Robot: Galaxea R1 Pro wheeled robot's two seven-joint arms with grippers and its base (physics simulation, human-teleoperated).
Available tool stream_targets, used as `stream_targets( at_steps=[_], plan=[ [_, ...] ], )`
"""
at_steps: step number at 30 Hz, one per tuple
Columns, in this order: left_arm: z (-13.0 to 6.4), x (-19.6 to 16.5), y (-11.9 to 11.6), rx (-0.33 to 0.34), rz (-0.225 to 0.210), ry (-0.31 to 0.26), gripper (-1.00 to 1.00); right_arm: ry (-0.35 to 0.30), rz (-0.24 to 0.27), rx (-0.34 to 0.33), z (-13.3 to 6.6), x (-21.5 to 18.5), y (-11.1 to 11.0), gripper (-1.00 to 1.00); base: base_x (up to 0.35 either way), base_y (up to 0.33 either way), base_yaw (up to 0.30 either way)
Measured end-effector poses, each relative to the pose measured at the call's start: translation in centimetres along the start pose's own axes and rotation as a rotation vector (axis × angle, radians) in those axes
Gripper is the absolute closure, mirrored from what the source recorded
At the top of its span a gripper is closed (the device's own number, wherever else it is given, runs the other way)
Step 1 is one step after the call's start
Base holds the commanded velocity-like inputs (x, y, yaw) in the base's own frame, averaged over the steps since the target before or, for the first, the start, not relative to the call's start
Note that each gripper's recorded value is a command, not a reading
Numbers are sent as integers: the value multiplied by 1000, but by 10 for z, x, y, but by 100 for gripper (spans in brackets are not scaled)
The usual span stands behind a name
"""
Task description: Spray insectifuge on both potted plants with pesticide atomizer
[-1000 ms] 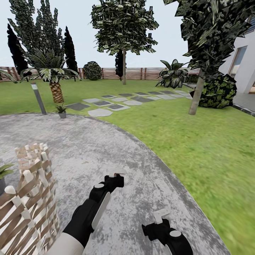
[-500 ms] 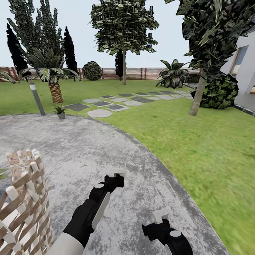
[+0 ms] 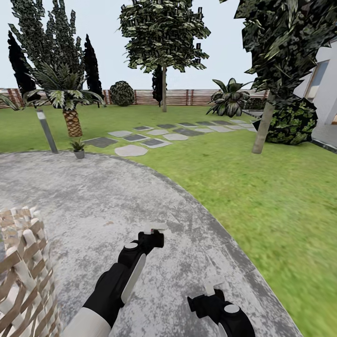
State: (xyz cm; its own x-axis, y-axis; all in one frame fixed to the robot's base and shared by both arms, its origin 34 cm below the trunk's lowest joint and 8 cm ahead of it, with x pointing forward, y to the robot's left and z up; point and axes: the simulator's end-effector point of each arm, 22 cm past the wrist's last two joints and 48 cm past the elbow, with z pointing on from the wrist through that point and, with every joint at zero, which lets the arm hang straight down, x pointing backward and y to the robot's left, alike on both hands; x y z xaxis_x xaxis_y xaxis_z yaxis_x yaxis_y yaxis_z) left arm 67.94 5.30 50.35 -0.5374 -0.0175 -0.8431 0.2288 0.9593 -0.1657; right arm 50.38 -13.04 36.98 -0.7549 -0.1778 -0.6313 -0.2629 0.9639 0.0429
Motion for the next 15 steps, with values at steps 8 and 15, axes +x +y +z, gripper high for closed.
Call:
stream_targets(
  at_steps=[8, 15],
  plan=[
    [0, 0, -1, 1, 2, 0, 100, 0, 0, 0, 0, 0, 0, -100, 84, -23, 0],
    [0, 0, -1, 2, 3, 1, 100, 0, 0, 0, 0, 0, 0, -100, 119, -72, 0]
  ],
)
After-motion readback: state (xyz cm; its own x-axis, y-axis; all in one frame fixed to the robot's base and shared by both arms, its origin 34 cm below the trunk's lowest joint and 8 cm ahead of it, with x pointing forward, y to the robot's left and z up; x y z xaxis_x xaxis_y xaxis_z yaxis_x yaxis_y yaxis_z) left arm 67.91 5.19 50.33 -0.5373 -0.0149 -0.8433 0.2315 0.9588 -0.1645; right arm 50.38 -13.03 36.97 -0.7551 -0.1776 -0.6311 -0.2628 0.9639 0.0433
